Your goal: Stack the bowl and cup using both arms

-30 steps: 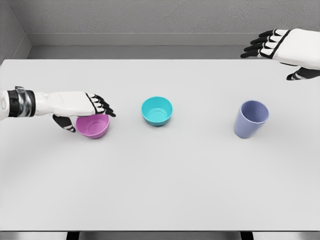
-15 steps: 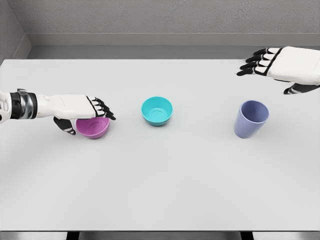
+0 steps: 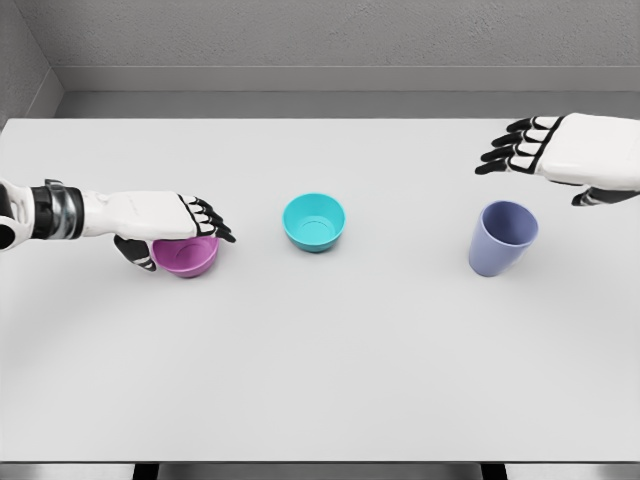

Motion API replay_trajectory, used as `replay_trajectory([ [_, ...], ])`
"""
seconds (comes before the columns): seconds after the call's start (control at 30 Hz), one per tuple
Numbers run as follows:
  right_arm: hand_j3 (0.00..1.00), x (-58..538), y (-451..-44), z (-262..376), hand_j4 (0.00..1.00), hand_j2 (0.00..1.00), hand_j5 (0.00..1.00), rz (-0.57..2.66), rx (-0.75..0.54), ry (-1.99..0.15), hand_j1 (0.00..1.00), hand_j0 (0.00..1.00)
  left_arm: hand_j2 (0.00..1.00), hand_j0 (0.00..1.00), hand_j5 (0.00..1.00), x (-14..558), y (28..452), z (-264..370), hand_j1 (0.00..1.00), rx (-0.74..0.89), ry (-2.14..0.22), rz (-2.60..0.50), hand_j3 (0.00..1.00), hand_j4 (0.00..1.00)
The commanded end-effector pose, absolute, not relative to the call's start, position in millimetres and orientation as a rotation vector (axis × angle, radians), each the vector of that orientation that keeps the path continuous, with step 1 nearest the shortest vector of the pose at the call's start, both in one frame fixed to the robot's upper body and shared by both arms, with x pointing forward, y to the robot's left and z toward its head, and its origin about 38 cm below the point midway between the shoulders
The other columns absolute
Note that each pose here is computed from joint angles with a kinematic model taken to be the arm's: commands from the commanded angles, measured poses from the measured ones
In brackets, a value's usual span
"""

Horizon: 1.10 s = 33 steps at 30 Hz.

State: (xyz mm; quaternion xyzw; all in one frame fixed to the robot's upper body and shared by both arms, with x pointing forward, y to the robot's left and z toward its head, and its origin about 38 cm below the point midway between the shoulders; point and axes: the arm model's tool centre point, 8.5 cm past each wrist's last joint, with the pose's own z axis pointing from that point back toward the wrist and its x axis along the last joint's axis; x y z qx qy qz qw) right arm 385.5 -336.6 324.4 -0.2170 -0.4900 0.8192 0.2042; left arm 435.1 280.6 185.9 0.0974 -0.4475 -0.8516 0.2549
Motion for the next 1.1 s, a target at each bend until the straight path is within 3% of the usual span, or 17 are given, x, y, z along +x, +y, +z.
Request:
replay_trajectory([
  [0.0,1.00,385,-336,325,1.00,1.00,1.00,2.281,-0.603,-1.373,1.00,1.00,1.00,1.00,1.00,437,280,185,1.00,0.267,-1.214,-2.309,1.00,1.00],
  [0.57,1.00,379,-324,309,1.00,1.00,1.00,2.324,-0.535,-1.359,1.00,1.00,1.00,1.00,1.00,433,278,176,1.00,0.242,-1.192,-2.325,1.00,1.00],
  [0.63,1.00,379,-324,309,1.00,1.00,1.00,2.324,-0.535,-1.359,1.00,1.00,0.92,0.92,0.92,433,278,176,0.92,0.243,-1.190,-2.326,0.92,0.92],
  [0.73,1.00,379,-324,309,1.00,1.00,1.00,2.324,-0.534,-1.361,1.00,1.00,0.63,0.63,0.63,433,279,176,0.63,0.243,-1.189,-2.325,0.63,0.63],
  [0.8,1.00,379,-324,310,1.00,1.00,1.00,2.323,-0.534,-1.363,1.00,1.00,0.55,0.55,0.55,433,279,176,0.55,0.243,-1.189,-2.325,0.55,0.55],
  [1.07,1.00,378,-324,303,1.00,1.00,1.00,2.331,-0.514,-1.347,1.00,1.00,0.51,0.51,0.51,435,278,181,0.51,0.254,-1.199,-2.327,0.51,0.51],
])
